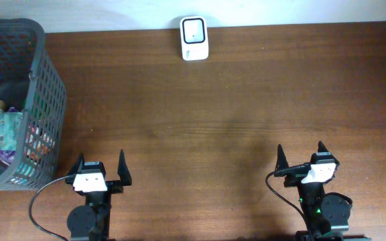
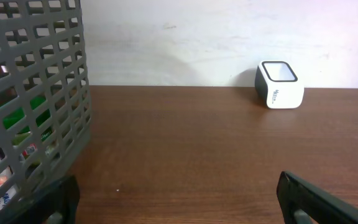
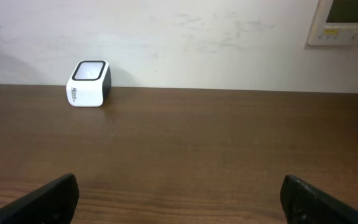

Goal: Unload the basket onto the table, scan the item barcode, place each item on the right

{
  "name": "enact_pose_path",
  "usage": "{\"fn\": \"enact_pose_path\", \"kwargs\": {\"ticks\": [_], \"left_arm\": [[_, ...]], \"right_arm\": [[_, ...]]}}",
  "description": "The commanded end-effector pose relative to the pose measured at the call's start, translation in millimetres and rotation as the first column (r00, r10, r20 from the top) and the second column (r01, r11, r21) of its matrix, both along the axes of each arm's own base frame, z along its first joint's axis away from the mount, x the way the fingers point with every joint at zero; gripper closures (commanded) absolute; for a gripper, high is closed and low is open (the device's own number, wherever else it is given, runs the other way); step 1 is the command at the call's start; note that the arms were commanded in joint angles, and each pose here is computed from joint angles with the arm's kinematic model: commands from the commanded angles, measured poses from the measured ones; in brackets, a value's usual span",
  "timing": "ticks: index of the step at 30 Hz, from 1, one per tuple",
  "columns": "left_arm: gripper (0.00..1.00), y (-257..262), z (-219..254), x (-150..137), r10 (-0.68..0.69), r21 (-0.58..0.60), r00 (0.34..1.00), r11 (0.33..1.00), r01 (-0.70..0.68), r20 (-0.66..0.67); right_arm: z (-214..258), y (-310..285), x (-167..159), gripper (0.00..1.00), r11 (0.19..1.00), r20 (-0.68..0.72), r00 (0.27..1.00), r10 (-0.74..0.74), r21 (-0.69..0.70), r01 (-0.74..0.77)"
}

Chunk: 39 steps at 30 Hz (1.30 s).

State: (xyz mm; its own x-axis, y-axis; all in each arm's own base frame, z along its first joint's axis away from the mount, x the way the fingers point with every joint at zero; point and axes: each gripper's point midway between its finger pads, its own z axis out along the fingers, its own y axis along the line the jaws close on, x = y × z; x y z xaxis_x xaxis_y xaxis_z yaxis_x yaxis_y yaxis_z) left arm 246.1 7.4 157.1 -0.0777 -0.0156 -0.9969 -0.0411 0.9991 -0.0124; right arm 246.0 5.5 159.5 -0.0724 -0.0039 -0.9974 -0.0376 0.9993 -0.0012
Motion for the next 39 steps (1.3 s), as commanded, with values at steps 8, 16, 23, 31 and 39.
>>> {"fn": "enact_pose_path", "kwargs": {"ticks": [8, 16, 23, 31, 39], "left_arm": [[0.01, -1.6, -1.1, -0.2, -0.009, 0.019, 1.000, 1.000, 0.009, -0.003], [0.01, -64.7, 38.0, -10.1, -0.362, -0.095, 0.919, 0.921, 0.379, 0.158], [0.01, -74.6, 215.4, -108.4, -0.415, 0.243, 0.480, 0.892, 0.380, 0.773], [0.01, -103.6, 315.9, -63.7, -0.604, 0.308, 0.765, 0.789, 0.532, 0.225], [0.01, -63.2, 364.9, 25.6, -0.371, 0.100, 0.927, 0.926, 0.365, 0.059]], "right_arm": [[-3.3, 4.1, 0.0, 0.01, 1.000, -0.004, 1.000, 0.019, -0.005, -0.019], [-3.3, 4.1, 0.0, 0.01, 1.000, -0.004, 1.000, 0.019, -0.005, -0.019], [-3.3, 4.1, 0.0, 0.01, 1.000, -0.004, 1.000, 0.019, -0.005, -0.019], [-3.3, 4.1, 0.0, 0.01, 1.000, -0.004, 1.000, 0.019, -0.005, -0.019], [-3.3, 4.1, 0.0, 0.01, 1.000, -0.004, 1.000, 0.019, -0.005, -0.019]]}}
